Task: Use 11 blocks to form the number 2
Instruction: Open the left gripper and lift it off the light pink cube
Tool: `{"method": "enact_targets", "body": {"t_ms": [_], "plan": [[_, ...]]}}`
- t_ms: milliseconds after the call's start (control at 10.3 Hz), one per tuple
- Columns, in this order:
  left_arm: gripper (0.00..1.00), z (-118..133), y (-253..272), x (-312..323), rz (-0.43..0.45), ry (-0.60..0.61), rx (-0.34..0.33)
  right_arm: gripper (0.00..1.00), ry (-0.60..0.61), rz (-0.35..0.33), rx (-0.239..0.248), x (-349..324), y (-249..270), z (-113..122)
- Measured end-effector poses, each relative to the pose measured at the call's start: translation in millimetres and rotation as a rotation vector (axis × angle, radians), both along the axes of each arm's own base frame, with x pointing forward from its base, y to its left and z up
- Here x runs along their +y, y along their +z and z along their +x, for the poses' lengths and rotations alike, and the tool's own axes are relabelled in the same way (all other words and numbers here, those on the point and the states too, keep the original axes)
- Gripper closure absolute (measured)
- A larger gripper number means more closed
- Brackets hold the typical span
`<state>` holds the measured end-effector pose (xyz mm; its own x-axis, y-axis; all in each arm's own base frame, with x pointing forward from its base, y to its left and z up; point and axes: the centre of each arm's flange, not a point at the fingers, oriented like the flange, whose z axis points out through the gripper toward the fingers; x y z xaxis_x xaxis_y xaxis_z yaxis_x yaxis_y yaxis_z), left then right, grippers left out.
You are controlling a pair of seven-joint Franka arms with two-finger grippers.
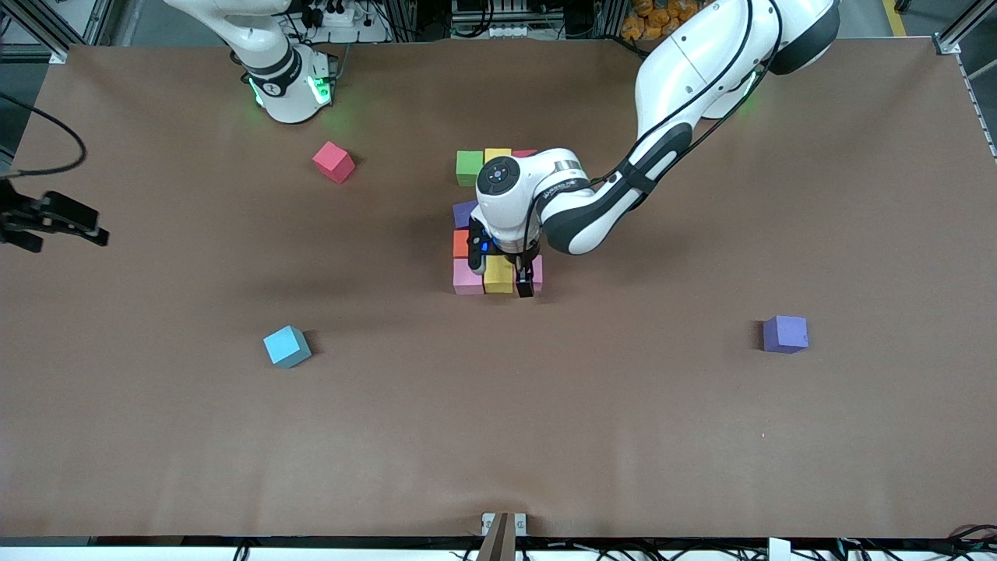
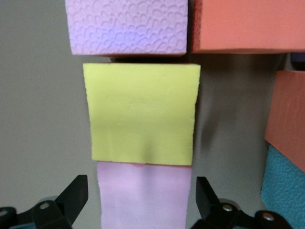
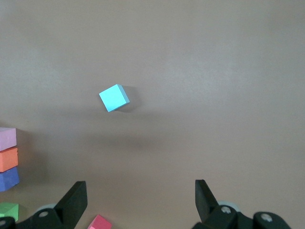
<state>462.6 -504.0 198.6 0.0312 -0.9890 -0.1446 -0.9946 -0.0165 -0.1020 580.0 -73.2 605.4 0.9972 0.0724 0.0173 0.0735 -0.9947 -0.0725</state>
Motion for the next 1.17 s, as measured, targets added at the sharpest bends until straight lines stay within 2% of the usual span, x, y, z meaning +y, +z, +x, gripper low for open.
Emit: {"method": "enact_targets", "body": {"t_ms": [195,585,1170], "plan": [[0.00,0,0,-1,-0.001,0.001,-0.001,0.00,0.017,0.012,-0.006,-9,5,-2],[0.00,7,8,-1,-0.013,0.016,-0.008,0.00,0.071,0.020,0.027,-5,7,-7],[0.00,23,45,-4,-0.091,0.129,0.039,0.00,0.092,0.018,0.028,2,8,-6]]}}
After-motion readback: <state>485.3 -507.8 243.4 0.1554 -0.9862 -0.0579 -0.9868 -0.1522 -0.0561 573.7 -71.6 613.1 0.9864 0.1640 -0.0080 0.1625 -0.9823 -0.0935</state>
